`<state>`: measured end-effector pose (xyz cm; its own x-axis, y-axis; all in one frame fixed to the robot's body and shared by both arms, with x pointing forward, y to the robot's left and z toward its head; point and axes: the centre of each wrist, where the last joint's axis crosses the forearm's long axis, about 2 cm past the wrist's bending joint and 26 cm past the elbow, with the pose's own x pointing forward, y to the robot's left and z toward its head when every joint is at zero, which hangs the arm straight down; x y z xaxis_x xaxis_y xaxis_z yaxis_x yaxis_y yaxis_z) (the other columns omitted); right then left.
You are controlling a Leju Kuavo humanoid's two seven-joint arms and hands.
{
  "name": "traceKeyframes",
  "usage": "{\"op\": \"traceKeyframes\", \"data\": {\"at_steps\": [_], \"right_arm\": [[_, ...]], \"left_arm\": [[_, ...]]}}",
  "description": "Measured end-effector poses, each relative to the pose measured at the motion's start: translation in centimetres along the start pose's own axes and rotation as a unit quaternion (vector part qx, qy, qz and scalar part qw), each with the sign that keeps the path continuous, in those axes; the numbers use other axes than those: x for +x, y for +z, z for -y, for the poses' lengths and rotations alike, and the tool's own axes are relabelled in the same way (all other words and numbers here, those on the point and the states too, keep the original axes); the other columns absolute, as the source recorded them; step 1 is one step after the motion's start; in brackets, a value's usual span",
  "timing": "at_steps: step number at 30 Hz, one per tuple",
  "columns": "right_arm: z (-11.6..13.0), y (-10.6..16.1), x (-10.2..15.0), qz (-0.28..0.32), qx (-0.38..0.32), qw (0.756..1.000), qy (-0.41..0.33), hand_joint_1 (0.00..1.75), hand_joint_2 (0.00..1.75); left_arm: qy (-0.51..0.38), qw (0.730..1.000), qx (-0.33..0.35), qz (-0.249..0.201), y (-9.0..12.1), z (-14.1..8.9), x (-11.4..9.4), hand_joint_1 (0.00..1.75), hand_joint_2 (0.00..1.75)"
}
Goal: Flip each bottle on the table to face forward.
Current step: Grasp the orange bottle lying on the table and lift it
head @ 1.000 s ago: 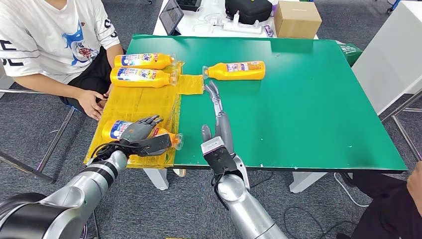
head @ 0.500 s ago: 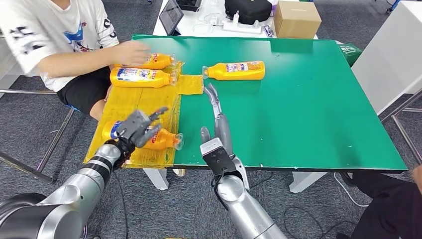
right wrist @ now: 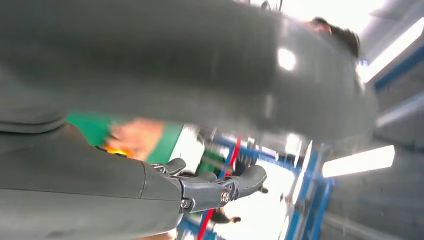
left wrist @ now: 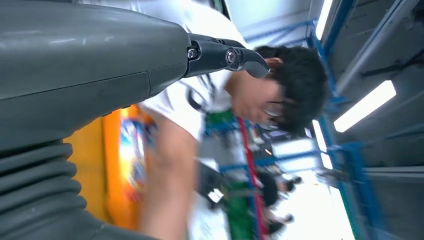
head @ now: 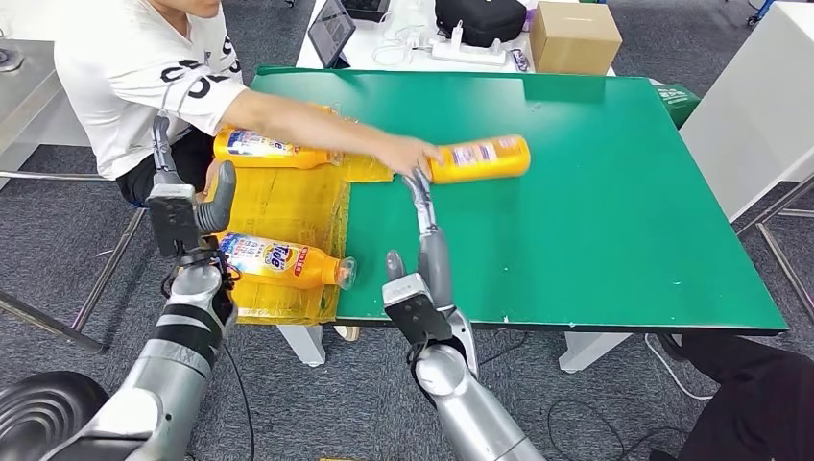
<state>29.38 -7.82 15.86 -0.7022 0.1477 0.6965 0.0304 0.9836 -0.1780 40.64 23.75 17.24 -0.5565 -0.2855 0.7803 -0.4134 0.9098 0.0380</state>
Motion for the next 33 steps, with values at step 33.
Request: {"op": "traceKeyframes", "data": {"at_steps": [33], "right_arm": [[13.5, 3.4, -8.2, -0.234, 0.149, 0.941, 0.193, 0.00, 1.75]], "left_arm": [[0.130, 0.984, -0.068, -0.097, 14.3, -0.1, 1.3, 0.00, 1.75]]}}
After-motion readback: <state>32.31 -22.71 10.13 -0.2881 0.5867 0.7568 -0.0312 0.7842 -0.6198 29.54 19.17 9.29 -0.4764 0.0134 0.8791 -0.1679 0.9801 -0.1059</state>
